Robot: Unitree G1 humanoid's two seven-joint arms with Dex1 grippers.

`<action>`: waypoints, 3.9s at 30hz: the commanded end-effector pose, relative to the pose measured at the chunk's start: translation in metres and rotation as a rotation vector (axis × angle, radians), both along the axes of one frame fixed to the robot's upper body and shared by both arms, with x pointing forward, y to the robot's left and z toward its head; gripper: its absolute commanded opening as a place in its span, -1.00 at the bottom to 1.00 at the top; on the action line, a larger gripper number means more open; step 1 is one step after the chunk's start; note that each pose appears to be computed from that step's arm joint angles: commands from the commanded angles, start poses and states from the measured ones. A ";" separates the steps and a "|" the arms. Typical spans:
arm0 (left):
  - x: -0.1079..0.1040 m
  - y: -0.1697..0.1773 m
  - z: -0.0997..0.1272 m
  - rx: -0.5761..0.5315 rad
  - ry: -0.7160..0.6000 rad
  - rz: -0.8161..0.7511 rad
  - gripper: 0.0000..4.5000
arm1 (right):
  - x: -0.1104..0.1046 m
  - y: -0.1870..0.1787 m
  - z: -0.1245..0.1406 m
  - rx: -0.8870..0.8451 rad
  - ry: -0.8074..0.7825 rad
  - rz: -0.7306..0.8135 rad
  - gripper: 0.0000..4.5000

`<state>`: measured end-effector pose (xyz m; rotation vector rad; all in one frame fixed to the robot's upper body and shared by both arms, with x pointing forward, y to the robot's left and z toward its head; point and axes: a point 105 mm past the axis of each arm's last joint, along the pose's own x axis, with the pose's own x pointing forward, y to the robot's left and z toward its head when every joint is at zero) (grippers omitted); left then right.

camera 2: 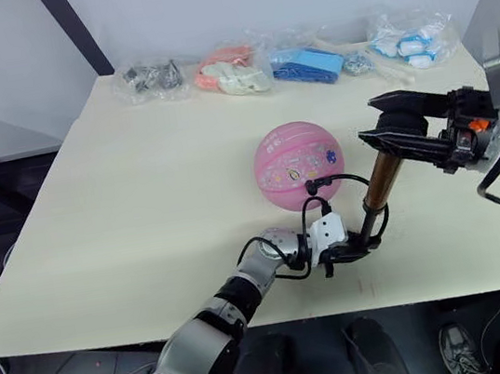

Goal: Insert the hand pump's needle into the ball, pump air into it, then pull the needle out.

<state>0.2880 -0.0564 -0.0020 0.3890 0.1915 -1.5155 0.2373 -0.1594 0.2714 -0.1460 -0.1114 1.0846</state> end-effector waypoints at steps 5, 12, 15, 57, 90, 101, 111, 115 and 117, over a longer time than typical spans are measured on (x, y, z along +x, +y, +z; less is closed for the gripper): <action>-0.009 0.022 -0.035 0.127 0.100 0.032 -0.52 | 0.001 0.009 -0.050 -0.055 0.046 0.010 -0.10; -0.008 0.021 -0.034 0.118 0.100 0.043 -0.52 | 0.006 0.007 -0.098 -0.071 0.060 -0.054 -0.10; -0.008 0.021 -0.034 0.116 0.101 0.047 -0.52 | 0.006 0.008 -0.116 -0.049 0.090 -0.066 -0.10; -0.011 0.024 -0.042 0.131 0.117 0.062 -0.52 | -0.007 -0.015 0.040 -0.018 -0.107 -0.008 -0.10; -0.011 0.021 -0.036 0.117 0.109 0.047 -0.52 | 0.008 0.001 -0.114 -0.050 0.144 -0.062 -0.10; -0.010 0.021 -0.035 0.118 0.110 0.049 -0.52 | 0.011 0.002 -0.137 -0.054 0.137 -0.105 -0.10; -0.011 0.022 -0.037 0.118 0.115 0.052 -0.52 | 0.005 -0.007 -0.055 0.000 0.028 -0.029 -0.10; -0.011 0.022 -0.038 0.120 0.116 0.052 -0.52 | 0.000 -0.010 -0.025 0.009 0.009 -0.010 -0.10; -0.011 0.022 -0.038 0.119 0.116 0.052 -0.52 | -0.002 -0.013 -0.011 0.007 -0.002 -0.006 -0.10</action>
